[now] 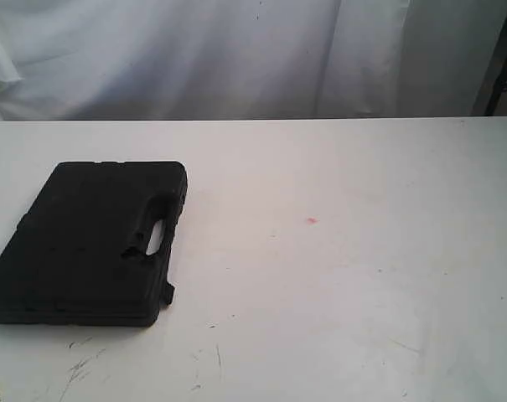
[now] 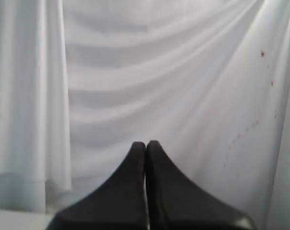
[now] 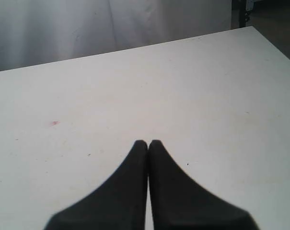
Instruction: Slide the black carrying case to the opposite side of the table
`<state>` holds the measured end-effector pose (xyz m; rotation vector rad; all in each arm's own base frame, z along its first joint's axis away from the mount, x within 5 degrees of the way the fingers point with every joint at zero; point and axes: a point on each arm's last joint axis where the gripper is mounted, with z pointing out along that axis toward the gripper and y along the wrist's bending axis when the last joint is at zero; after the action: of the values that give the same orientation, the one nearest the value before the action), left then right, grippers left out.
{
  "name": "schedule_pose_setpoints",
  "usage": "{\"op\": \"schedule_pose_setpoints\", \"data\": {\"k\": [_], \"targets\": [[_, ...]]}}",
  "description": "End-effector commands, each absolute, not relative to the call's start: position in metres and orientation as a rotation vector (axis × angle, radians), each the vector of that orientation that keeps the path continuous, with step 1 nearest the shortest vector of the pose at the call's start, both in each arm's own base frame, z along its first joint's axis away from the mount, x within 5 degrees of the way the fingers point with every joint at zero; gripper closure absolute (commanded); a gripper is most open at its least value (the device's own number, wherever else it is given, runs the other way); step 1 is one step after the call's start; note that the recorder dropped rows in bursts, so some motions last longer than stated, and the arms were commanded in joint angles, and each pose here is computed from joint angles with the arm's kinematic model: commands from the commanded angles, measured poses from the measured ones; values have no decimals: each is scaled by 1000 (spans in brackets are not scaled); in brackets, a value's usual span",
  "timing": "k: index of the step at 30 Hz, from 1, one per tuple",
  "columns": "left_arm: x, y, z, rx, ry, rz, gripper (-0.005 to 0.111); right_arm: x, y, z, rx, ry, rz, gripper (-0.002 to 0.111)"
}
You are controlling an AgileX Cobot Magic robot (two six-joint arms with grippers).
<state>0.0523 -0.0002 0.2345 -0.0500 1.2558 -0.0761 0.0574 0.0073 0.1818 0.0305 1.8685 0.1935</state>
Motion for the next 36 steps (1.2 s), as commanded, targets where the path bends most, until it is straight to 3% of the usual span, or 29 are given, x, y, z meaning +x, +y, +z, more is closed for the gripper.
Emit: {"op": "schedule_pose_setpoints", "data": {"k": [1, 3, 9, 13, 17, 20, 26, 30, 36], "targets": [[45, 1, 250, -93, 1049, -144, 107, 57, 7, 181, 36, 1860, 189, 108], [42, 1, 255, -191, 980, -330, 107, 57, 7, 181, 36, 1860, 189, 108], [50, 1, 238, -309, 1168, -439, 107, 57, 7, 181, 36, 1860, 189, 108], [42, 0, 273, -339, 1201, -476, 107, 57, 7, 181, 36, 1860, 189, 108], [70, 3, 312, -318, 1613, -248, 107, 57, 7, 181, 36, 1860, 189, 108], [116, 4, 345, -207, 1924, -79, 107, 57, 7, 181, 36, 1860, 189, 108], [181, -4, 367, -136, 2256, -131, 104, 57, 7, 181, 36, 1860, 189, 108], [221, -16, 364, 31, 2373, -225, 88, 57, 7, 181, 36, 1860, 189, 108], [268, -34, 349, 208, 2394, -454, 43, 57, 7, 181, 36, 1860, 189, 108]]}}
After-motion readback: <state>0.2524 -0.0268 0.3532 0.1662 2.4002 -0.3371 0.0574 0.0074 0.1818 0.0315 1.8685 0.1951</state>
